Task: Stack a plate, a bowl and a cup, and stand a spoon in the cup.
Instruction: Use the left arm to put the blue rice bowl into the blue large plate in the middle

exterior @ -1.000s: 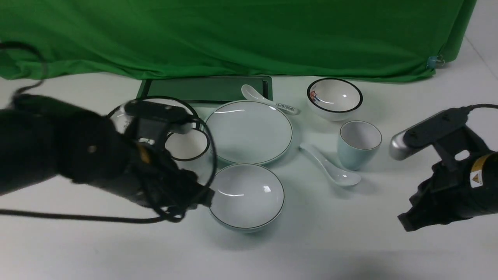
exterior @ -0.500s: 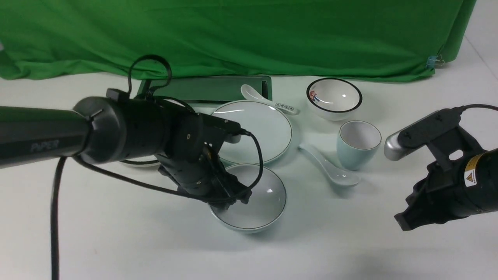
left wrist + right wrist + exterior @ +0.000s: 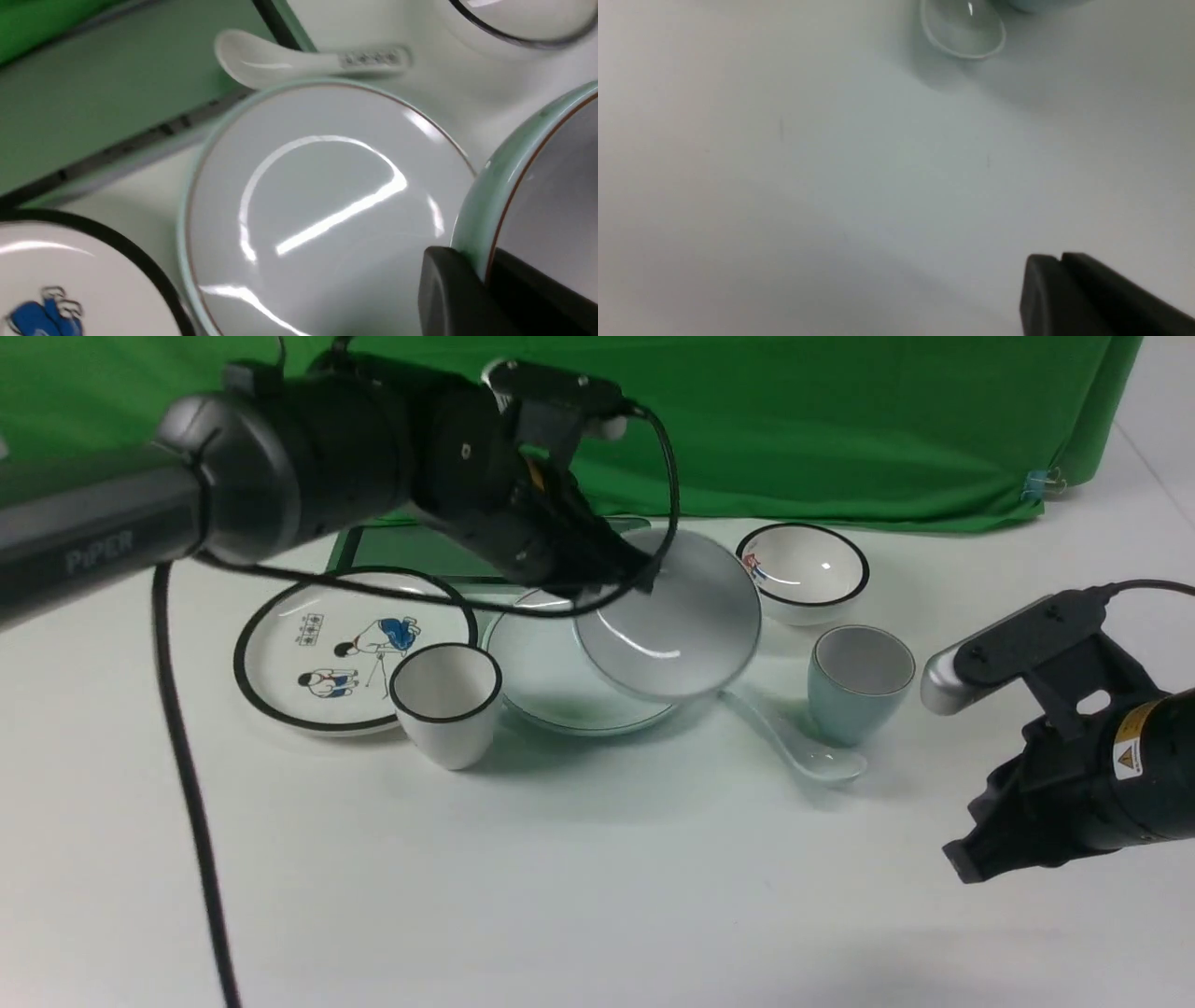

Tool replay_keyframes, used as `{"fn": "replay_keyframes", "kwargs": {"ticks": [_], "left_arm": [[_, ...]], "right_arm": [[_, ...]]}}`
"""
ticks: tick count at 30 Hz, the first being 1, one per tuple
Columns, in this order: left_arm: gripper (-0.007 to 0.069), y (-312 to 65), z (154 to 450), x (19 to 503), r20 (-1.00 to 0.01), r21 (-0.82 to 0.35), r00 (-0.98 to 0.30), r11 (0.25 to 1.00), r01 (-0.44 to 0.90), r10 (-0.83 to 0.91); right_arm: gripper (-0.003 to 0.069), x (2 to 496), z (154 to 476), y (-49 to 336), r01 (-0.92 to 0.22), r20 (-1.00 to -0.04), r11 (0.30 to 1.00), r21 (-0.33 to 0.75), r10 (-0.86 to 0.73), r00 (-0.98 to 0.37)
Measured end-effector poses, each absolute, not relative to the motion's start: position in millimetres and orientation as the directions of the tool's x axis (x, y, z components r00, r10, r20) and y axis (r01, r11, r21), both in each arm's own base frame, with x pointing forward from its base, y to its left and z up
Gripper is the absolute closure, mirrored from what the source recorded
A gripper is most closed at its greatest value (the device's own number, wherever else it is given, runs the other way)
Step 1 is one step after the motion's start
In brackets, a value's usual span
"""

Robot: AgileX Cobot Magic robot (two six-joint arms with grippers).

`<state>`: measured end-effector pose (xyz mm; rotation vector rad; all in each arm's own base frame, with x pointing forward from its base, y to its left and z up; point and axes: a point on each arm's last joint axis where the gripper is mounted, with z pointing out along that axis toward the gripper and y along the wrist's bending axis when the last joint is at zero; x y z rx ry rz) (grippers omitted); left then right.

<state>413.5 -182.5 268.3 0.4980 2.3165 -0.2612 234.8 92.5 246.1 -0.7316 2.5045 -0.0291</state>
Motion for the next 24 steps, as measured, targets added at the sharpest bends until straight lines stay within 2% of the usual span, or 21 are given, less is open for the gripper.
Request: {"fn": "replay_keyframes", "kwargs": {"ticks": [6,9,14,15,17,18,20,21,22,24], "left_arm": [[0.0634,-166,222,458,-0.627,-0.039,-0.733,0.929,0.368,0.264],[0.0634,-167,210,463,-0.585,-0.033,-0.759,0.927,0.373,0.285],[0.0617,-166,202,467,-0.573,0.009,-0.754,0.922,0.386,0.321],[0.0599,-166,201,468,-0.570,0.021,-0.752,0.921,0.389,0.331],[0.0507,-164,199,469,-0.567,0.040,-0.748,0.918,0.394,0.345],[0.0498,-164,199,469,-0.567,0.042,-0.747,0.918,0.394,0.347],[0.0375,-164,203,471,-0.576,0.061,-0.735,0.915,0.398,0.358],[0.0365,-164,204,471,-0.577,0.062,-0.734,0.916,0.398,0.358],[0.0300,-163,209,473,-0.581,0.076,-0.729,0.916,0.393,0.361],[0.0223,-160,223,474,-0.579,0.102,-0.733,0.923,0.370,0.358]], "right_arm": [[0.0579,236,247,93,-0.466,-0.506,0.873,-0.143,-0.469,-0.724],[0.0538,237,248,94,-0.451,-0.516,0.882,-0.133,-0.450,-0.728],[0.0420,236,247,93,-0.453,-0.505,0.882,-0.132,-0.453,-0.735],[0.0396,236,247,93,-0.454,-0.501,0.881,-0.133,-0.455,-0.736],[0.0358,239,251,94,-0.455,-0.486,0.880,-0.135,-0.459,-0.744],[0.0357,239,251,94,-0.455,-0.488,0.880,-0.135,-0.458,-0.743],[0.0347,251,258,99,-0.454,-0.484,0.880,-0.137,-0.459,-0.745],[0.0347,252,260,100,-0.453,-0.489,0.881,-0.137,-0.458,-0.742],[0.0345,263,265,103,-0.447,-0.498,0.885,-0.133,-0.450,-0.742],[0.0344,284,274,106,-0.433,-0.515,0.892,-0.125,-0.432,-0.740]]}}
